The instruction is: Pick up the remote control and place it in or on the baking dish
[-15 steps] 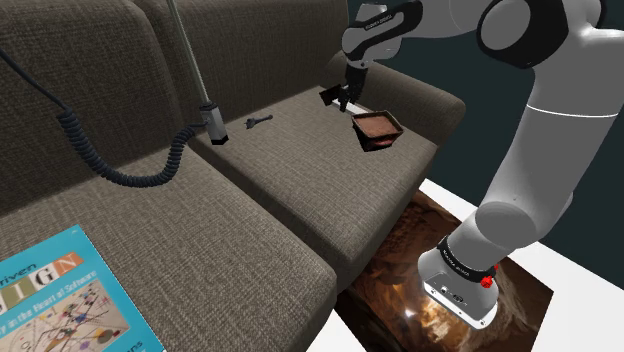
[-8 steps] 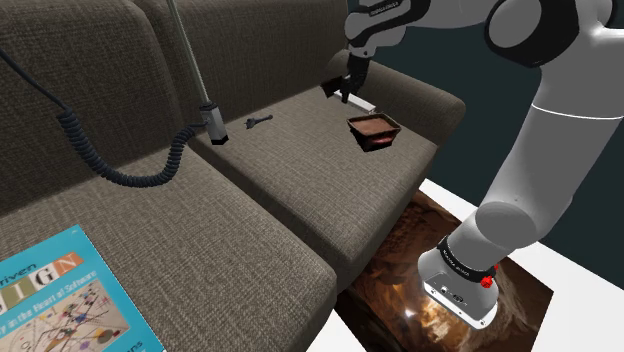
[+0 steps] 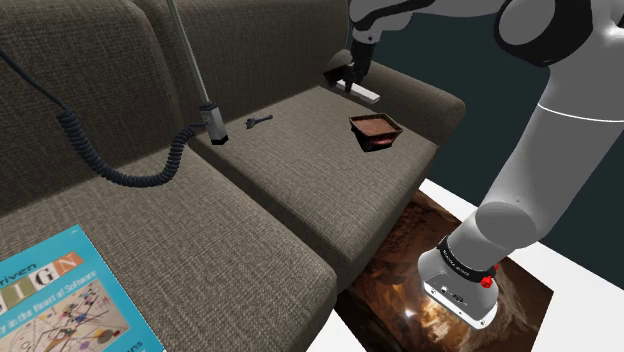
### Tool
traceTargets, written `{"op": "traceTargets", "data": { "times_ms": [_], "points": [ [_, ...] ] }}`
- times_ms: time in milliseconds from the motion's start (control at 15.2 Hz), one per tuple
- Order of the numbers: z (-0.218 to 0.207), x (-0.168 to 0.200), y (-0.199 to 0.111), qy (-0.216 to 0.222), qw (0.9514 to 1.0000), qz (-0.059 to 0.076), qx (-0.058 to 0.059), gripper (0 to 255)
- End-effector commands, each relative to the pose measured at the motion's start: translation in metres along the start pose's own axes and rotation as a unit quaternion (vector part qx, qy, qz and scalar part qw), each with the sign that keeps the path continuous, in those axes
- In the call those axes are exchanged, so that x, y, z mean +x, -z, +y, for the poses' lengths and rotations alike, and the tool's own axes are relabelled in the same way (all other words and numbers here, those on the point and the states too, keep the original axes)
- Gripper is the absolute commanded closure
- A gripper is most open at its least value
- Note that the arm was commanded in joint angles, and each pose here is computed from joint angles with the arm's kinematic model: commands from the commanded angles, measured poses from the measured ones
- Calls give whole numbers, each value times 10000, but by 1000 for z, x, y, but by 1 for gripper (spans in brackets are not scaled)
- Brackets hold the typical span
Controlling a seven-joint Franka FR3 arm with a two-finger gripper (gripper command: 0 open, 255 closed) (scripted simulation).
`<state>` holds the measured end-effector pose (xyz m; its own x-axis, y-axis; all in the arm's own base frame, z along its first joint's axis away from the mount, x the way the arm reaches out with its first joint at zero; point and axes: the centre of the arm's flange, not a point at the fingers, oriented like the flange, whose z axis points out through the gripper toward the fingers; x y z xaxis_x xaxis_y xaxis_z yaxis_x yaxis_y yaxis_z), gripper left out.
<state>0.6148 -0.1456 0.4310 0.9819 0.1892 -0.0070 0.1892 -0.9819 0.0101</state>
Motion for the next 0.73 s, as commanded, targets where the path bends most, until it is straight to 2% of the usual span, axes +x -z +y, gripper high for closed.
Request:
{"op": "traceTargets", "data": {
  "times_ms": [0,660],
  "points": [
    [1,1,10,-1,10000,1,0,255],
    [1,1,63,-1,10000,1,0,255]
  ]
}}
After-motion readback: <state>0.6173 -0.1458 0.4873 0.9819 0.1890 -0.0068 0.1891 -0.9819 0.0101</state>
